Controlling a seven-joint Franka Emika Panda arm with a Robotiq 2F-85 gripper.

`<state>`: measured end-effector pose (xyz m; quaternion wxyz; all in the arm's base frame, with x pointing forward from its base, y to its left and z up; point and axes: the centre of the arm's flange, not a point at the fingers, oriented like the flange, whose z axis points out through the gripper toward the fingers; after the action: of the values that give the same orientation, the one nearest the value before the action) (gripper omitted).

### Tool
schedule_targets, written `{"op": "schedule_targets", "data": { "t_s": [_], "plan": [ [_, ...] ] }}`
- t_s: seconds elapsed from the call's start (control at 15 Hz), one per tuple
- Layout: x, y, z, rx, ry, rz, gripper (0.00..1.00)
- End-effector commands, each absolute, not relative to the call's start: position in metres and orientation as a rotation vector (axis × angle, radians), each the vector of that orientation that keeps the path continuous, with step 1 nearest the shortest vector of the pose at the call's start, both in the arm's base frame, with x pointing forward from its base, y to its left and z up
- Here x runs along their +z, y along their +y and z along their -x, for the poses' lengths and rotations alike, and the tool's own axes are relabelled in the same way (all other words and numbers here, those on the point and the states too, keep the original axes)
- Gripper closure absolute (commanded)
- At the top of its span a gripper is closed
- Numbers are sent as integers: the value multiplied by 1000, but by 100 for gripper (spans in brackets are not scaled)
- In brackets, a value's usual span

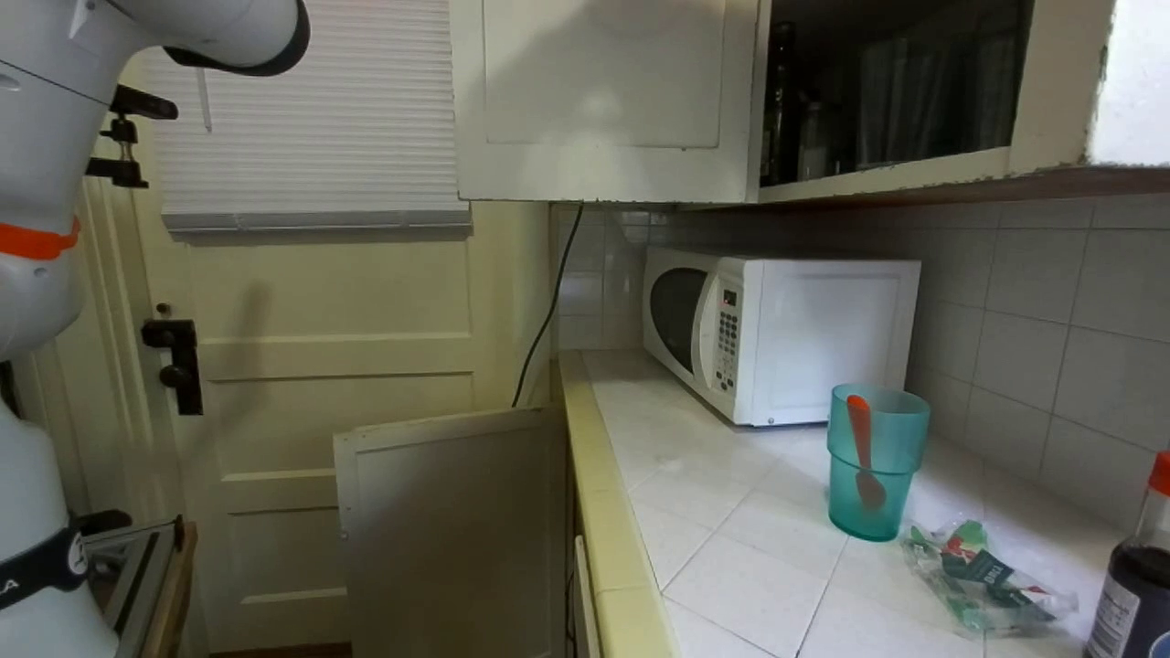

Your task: Open the cupboard, then place the pink cup on the second shelf

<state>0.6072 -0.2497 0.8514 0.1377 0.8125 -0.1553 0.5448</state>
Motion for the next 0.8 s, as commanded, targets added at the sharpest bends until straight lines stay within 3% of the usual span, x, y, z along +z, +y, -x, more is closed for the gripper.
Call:
{"op": "schedule_targets", "data": {
  "t_s": [0.0, 0.13, 0.73],
  "plan": [
    [864, -255, -626, 1561, -454, -2354, 7],
    [864, -252, -625, 1560, -445, -2355, 0],
    [887, -240, -580, 1534, -413, -2351, 0]
  ]
}}
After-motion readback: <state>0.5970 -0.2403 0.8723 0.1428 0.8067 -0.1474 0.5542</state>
